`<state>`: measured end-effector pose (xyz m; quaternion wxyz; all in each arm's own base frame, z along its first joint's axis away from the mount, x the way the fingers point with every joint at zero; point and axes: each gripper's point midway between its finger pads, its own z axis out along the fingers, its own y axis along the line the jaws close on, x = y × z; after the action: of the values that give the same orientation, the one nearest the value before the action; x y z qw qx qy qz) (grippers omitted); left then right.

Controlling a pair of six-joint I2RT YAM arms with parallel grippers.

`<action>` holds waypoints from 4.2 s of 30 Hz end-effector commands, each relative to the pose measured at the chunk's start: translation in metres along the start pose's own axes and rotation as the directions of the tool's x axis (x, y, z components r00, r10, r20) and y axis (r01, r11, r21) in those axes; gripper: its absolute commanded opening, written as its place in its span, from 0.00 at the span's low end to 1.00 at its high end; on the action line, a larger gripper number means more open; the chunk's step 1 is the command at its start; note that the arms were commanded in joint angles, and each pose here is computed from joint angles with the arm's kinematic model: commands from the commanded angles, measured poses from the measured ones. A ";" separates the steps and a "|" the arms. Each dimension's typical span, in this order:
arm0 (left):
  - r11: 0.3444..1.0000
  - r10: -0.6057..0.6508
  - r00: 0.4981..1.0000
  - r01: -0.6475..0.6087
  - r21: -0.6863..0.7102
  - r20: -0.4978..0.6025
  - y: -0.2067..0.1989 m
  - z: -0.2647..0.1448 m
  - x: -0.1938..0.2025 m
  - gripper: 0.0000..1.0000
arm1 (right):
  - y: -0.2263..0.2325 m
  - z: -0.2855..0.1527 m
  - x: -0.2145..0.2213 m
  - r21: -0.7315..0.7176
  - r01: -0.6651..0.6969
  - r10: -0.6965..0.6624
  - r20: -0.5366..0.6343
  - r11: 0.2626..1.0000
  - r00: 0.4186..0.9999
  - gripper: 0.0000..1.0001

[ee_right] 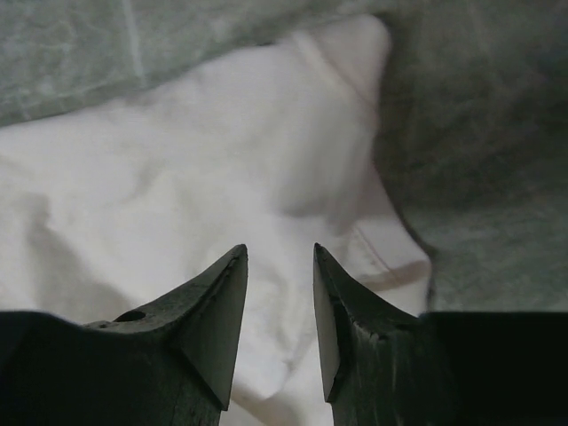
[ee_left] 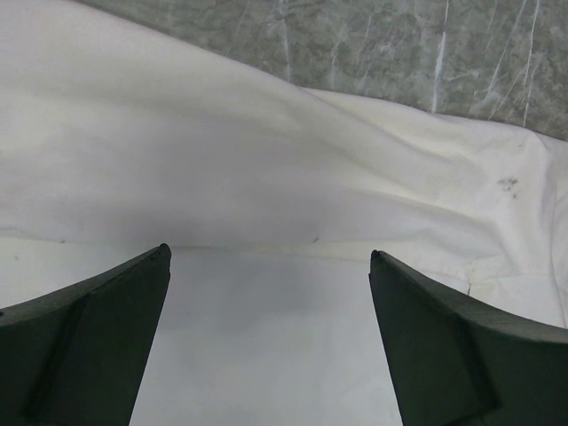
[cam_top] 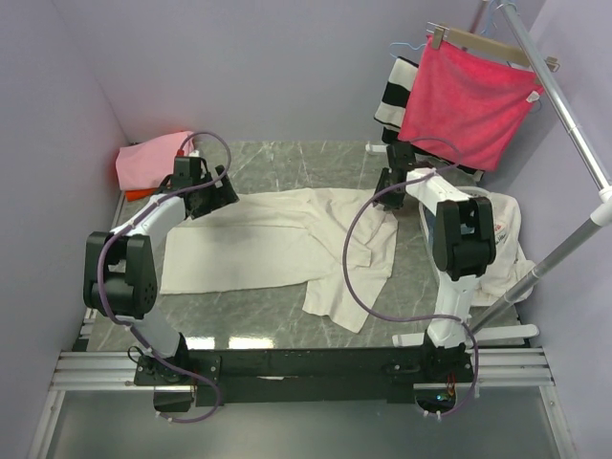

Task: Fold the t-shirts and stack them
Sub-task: Fold the tshirt

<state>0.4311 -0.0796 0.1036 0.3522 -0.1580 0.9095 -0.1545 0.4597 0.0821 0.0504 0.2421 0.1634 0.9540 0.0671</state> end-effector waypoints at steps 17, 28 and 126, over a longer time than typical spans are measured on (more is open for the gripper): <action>1.000 0.031 1.000 -0.031 -0.008 0.003 0.001 0.007 -0.005 0.99 | -0.026 0.018 -0.032 -0.025 -0.079 0.080 0.033 0.997 0.996 0.46; 0.999 0.035 0.999 -0.035 -0.030 -0.008 0.005 0.011 -0.002 0.99 | -0.024 0.007 -0.063 -0.030 -0.070 0.074 0.135 0.997 0.988 0.00; 0.923 -0.251 0.917 0.324 -0.210 0.310 0.085 -0.109 0.049 0.99 | 0.005 -0.139 0.202 -0.284 0.103 -0.121 -0.047 0.953 0.992 0.67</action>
<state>0.3472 -0.0121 0.1401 0.4579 -0.2947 0.8355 -0.0741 0.2685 0.1536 0.1056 0.2833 0.0336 0.9377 0.1986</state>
